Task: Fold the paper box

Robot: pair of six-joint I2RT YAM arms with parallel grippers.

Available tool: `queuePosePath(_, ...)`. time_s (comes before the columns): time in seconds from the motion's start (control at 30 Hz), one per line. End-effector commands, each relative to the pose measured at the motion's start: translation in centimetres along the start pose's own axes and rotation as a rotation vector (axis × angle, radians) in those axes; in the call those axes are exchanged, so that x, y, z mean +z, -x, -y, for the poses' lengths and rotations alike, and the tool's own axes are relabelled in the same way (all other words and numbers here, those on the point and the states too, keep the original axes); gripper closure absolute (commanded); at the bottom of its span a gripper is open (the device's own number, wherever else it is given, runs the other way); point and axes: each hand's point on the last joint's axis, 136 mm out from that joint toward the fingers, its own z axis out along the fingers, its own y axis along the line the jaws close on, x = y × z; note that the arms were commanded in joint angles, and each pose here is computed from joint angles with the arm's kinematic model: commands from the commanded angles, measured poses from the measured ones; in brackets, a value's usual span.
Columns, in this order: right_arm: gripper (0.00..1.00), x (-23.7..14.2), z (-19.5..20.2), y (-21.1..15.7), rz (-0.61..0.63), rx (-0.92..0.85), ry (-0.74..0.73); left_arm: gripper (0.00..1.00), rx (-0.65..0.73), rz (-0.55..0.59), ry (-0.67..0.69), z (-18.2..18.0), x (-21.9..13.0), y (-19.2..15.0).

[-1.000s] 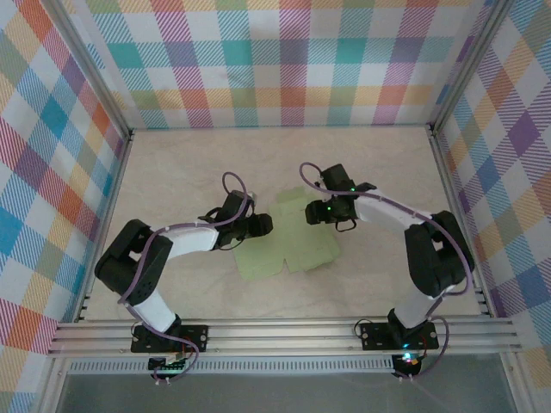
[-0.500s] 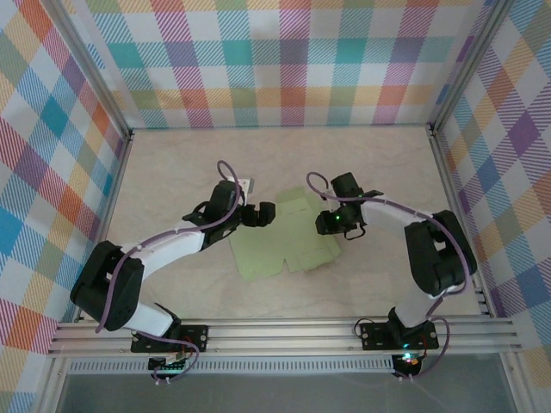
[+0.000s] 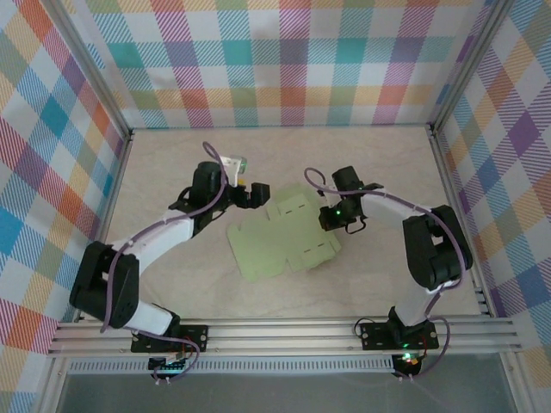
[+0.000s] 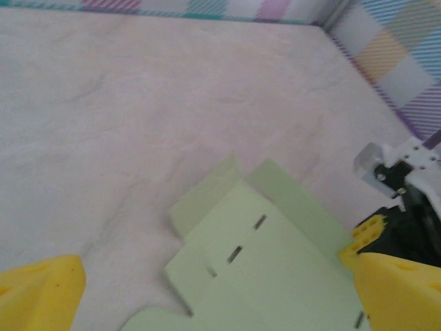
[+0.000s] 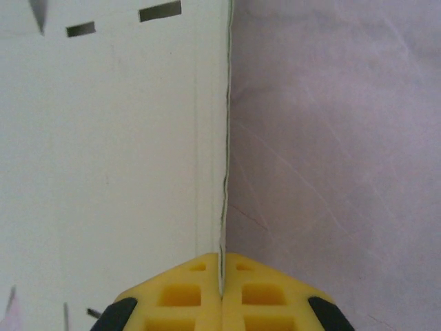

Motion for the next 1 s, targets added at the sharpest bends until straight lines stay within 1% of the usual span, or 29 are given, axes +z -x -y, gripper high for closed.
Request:
queuePosePath(0.0, 1.0, -3.2, -2.4, 3.0, 0.089, -0.094, 0.112, 0.01, 0.092, -0.06, -0.286, 4.9, 0.8, 0.9)
queuePosePath(0.03, 1.0, -3.8, -2.8, 3.5, 0.095, -0.103, 0.134, 0.04, 0.121, -0.065, -0.322, 5.4, 1.1, 1.2)
queuePosePath(0.1, 1.0, -4.7, -3.9, 4.0, 0.085, -0.105, 0.195, 0.06, 0.173, -0.087, -0.373, 6.0, 1.6, 1.5)
queuePosePath(0.13, 1.0, -5.3, -4.5, 4.2, 0.084, -0.14, 0.228, 0.08, 0.196, -0.101, -0.39, 6.0, 2.0, 1.8)
queuePosePath(0.2, 1.0, -6.1, -5.6, 4.4, 0.081, -0.16, 0.283, 0.12, 0.209, -0.124, -0.419, 5.7, 2.6, 2.7)
queuePosePath(0.27, 1.0, -6.7, -6.5, 4.5, 0.083, -0.17, 0.329, 0.15, 0.203, -0.129, -0.477, 5.6, 3.2, 3.5)
queuePosePath(0.33, 1.0, -7.4, -7.0, 4.5, 0.09, -0.177, 0.364, 0.15, 0.21, -0.167, -0.547, 5.7, 3.6, 3.5)
queuePosePath(0.37, 1.0, -7.5, -7.1, 4.5, 0.091, -0.175, 0.369, 0.16, 0.219, -0.191, -0.559, 5.7, 3.8, 3.2)
queuePosePath(0.43, 1.0, -7.9, -7.3, 4.4, 0.094, -0.178, 0.382, 0.18, 0.239, -0.222, -0.57, 5.6, 4.2, 3.2)
queuePosePath(0.53, 1.0, -8.2, -7.5, 4.2, 0.091, -0.184, 0.399, 0.24, 0.238, -0.225, -0.565, 5.1, 4.9, 3.4)
queuePosePath(0.7, 1.0, -8.7, -8.2, 3.9, 0.085, -0.184, 0.448, 0.38, 0.23, -0.25, -0.605, 5.3, 5.1, 3.0)
queuePosePath(0.83, 1.0, -9.1, -8.5, 4.0, 0.098, -0.188, 0.462, 0.39, 0.233, -0.257, -0.614, 5.3, 5.1, 2.8)
queuePosePath(0.9, 1.0, -9.2, -8.7, 4.0, 0.1, -0.193, 0.48, 0.42, 0.229, -0.262, -0.624, 5.4, 5.3, 2.7)
queuePosePath(0.97, 1.0, -9.2, -8.8, 3.9, 0.095, -0.191, 0.485, 0.42, 0.224, -0.268, -0.626, 5.2, 5.6, 2.6)
